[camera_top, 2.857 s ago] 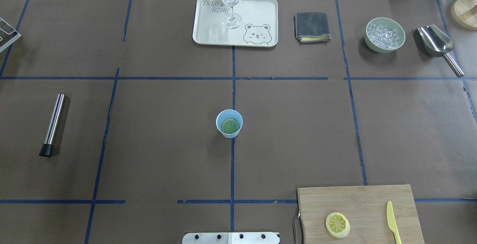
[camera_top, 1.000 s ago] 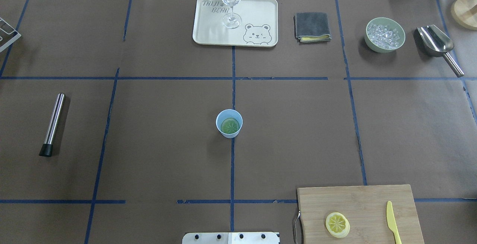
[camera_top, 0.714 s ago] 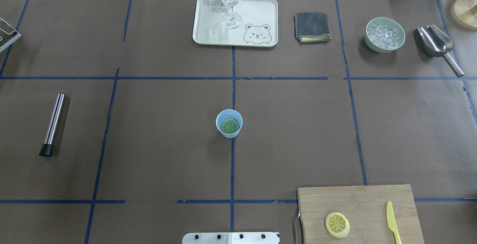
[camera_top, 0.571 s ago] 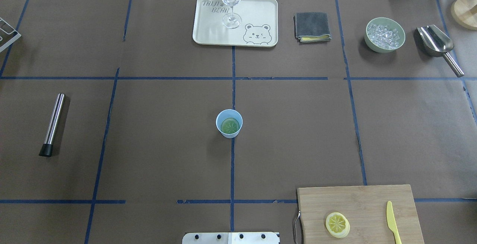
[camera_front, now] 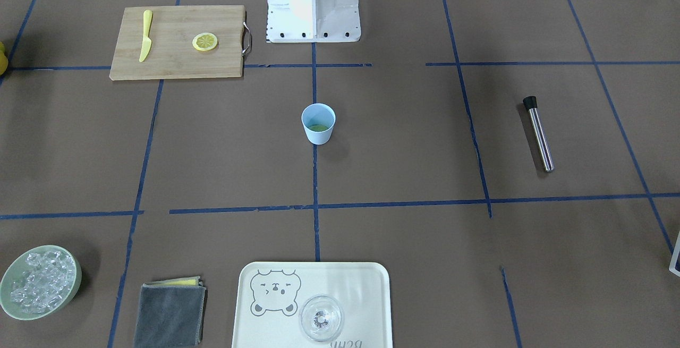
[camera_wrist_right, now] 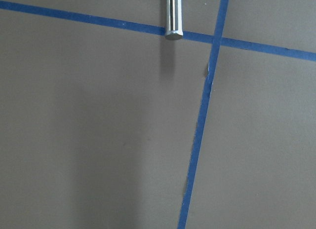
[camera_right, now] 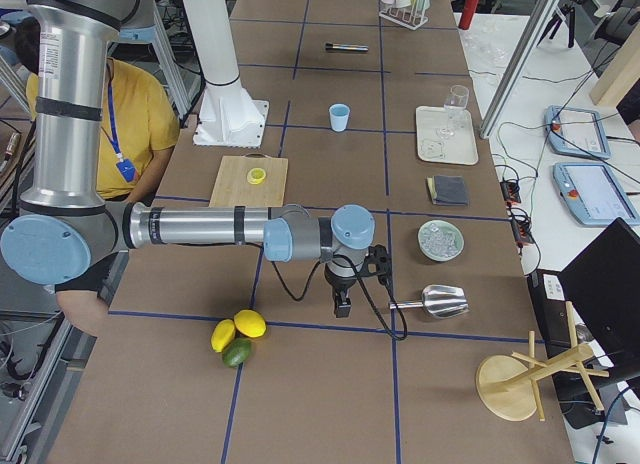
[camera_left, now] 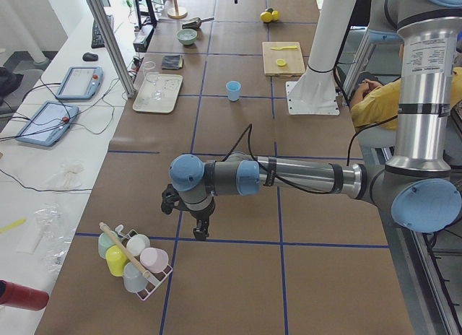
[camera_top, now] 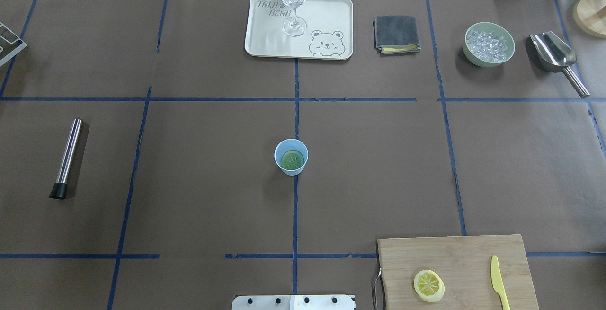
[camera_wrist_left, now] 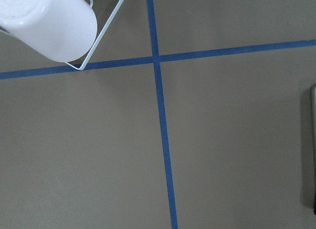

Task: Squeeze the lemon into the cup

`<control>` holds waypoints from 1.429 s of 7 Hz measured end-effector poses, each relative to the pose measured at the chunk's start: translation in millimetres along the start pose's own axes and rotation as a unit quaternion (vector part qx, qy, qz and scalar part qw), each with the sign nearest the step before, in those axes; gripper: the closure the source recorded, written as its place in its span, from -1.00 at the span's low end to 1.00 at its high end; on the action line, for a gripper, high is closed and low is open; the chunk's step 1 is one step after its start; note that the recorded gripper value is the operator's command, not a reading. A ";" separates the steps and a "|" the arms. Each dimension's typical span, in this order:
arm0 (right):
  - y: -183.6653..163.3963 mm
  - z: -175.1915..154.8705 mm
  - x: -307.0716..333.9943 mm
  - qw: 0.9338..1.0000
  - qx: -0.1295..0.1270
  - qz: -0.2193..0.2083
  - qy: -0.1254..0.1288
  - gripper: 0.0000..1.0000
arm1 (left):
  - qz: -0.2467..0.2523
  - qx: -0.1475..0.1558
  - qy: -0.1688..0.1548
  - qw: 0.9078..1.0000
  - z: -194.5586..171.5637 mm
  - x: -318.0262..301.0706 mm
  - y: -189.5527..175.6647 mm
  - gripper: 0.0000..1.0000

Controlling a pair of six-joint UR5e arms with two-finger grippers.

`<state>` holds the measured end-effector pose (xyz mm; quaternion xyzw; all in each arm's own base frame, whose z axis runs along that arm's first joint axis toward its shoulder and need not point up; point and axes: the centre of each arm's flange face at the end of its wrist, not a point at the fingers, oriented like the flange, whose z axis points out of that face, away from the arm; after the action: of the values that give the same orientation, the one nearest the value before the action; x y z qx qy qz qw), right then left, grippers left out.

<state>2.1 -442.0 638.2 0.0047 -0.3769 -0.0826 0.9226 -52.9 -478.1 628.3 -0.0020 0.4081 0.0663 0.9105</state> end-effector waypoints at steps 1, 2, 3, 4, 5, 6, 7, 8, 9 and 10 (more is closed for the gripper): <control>1.2 1.7 1.0 1.000 -0.002 0.003 -0.004 -1.00 | 0.000 0.000 0.000 1.000 0.0 0.0 0.2 -1.00; 3.0 4.5 3.1 1.000 -0.005 0.008 -0.009 -1.00 | 0.000 0.000 0.000 1.000 -0.4 0.4 0.0 -1.00; 4.3 6.4 5.0 1.000 -0.007 0.011 -0.013 -1.00 | 0.001 0.001 0.000 1.000 -0.6 0.8 -0.3 -1.00; 5.9 5.6 8.6 1.000 -0.006 0.016 -0.014 -1.00 | 0.002 0.001 0.000 1.000 -0.8 1.3 -0.9 -1.00; 7.9 -0.3 15.0 1.000 0.001 0.024 -0.013 -1.00 | 0.003 0.001 0.000 1.000 -0.8 1.6 -1.2 -1.00; 10.0 -7.8 21.6 0.999 0.010 0.031 -0.012 -1.00 | 0.003 0.000 0.000 1.000 -0.5 1.3 -1.5 -1.00; 11.4 -13.8 26.2 0.999 0.017 0.036 -0.010 -1.00 | 0.004 0.000 0.000 1.000 0.2 0.5 -1.9 -1.00; 12.0 -17.2 29.1 0.999 0.020 0.038 -0.005 -1.00 | 0.004 0.000 -0.002 1.000 1.3 -1.1 -2.1 -1.00; 12.2 -19.1 31.4 0.999 0.022 0.039 0.002 -1.00 | 0.008 0.003 -0.005 1.000 2.2 -2.8 -2.3 -1.00; 12.5 -19.9 33.0 0.999 0.023 0.040 0.006 -1.00 | 0.013 0.008 -0.007 1.000 3.0 -4.5 -2.0 -1.00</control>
<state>41.0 -435.9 647.8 0.0113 -0.3726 -0.0367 0.9272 -53.4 -480.5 633.6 0.0106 0.4020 0.0748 0.9125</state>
